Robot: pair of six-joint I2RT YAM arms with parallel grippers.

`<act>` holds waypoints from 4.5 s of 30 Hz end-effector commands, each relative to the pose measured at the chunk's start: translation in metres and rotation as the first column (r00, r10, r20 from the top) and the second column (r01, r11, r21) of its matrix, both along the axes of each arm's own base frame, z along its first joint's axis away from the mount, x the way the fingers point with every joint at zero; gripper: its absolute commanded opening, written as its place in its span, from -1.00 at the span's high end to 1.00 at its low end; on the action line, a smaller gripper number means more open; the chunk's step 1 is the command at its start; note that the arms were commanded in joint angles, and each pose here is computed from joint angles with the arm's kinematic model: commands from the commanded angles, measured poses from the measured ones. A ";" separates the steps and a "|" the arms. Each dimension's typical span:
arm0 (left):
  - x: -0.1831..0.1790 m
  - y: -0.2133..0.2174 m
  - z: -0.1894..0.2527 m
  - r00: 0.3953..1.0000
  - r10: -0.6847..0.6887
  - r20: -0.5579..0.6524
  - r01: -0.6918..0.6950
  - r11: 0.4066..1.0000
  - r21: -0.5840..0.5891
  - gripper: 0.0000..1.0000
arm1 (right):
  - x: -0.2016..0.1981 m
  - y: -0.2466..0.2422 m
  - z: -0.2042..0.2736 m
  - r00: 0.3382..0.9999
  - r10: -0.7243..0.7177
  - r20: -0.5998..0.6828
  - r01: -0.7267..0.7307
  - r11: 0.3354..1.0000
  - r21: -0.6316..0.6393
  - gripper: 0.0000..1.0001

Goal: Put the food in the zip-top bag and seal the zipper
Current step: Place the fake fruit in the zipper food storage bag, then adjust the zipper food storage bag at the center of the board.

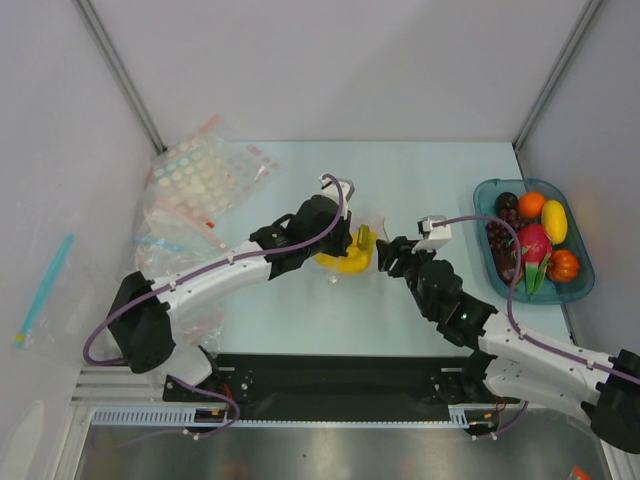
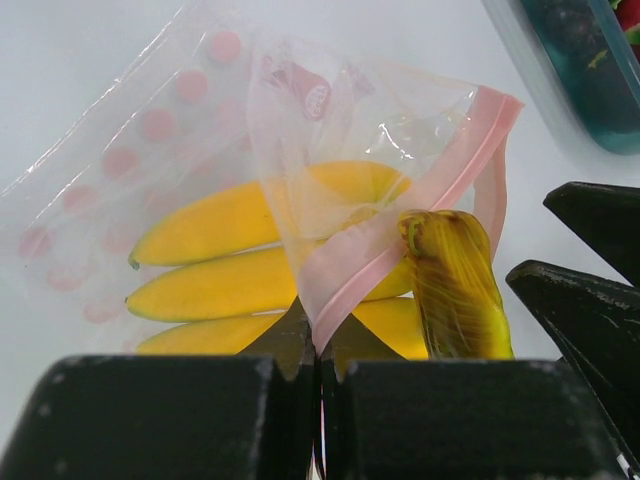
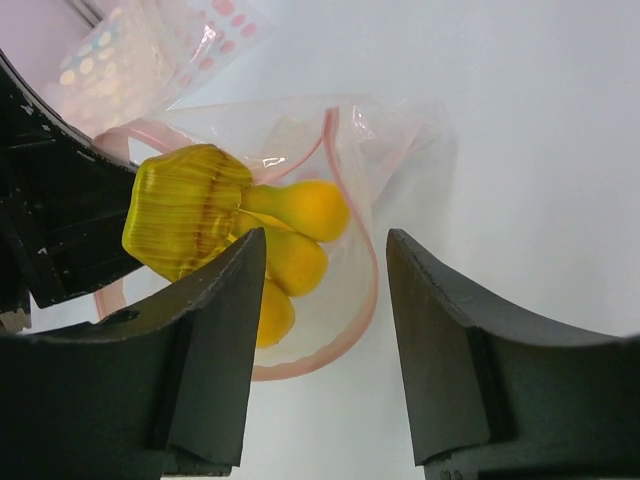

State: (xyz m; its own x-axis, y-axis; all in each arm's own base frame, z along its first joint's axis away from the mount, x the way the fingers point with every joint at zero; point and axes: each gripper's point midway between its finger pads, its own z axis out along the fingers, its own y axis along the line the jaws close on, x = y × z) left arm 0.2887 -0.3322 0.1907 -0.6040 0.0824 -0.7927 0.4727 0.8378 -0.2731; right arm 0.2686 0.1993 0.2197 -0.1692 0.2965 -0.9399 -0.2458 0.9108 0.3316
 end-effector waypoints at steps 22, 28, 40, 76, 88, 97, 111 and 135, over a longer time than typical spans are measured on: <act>-0.002 -0.015 0.005 0.998 -0.053 0.015 0.054 0.998 -0.045 0.99 | -0.010 0.043 0.053 0.968 0.221 0.122 -0.232 0.969 0.082 -0.58; -0.004 -0.016 0.007 0.998 -0.060 0.021 0.061 0.997 -0.050 1.00 | -0.009 0.048 0.048 0.968 0.229 0.102 -0.237 0.969 0.070 -0.55; -0.004 -0.016 0.009 0.999 -0.051 0.011 0.052 0.997 -0.061 0.99 | -0.024 0.064 0.048 0.921 0.366 0.130 -0.370 0.929 0.003 0.13; -0.018 -0.031 0.007 0.988 -0.146 0.054 0.148 0.989 -0.021 0.99 | -0.011 0.040 0.043 0.895 0.421 0.149 -0.428 0.904 0.018 -0.40; -0.015 -0.018 0.026 0.991 -0.089 0.098 0.091 0.996 -0.016 0.99 | -0.023 0.061 0.030 0.823 0.558 0.106 -0.562 0.827 0.011 -0.38; 0.000 -0.005 0.024 0.996 -0.034 0.083 0.036 0.999 -0.027 0.99 | -0.048 0.080 0.037 0.704 0.696 0.144 -0.705 0.709 0.016 -0.35; 0.005 0.010 0.038 0.992 0.009 0.123 -0.004 0.999 -0.036 0.99 | -0.054 0.107 0.018 0.593 0.804 0.034 -0.805 0.592 0.027 -0.33; 0.024 0.042 0.034 0.969 0.204 0.141 -0.209 0.978 0.018 0.99 | -0.008 0.045 0.018 0.960 0.272 -0.071 -0.272 0.962 0.007 -0.31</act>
State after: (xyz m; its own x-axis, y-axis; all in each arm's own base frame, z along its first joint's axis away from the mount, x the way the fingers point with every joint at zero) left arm 0.3020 -0.3048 0.2011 -0.5362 0.0808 -0.8402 0.4047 0.8981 -0.1719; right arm 0.2403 0.2606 0.2455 -0.2807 0.2036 -0.9379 -0.6303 0.6979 0.3402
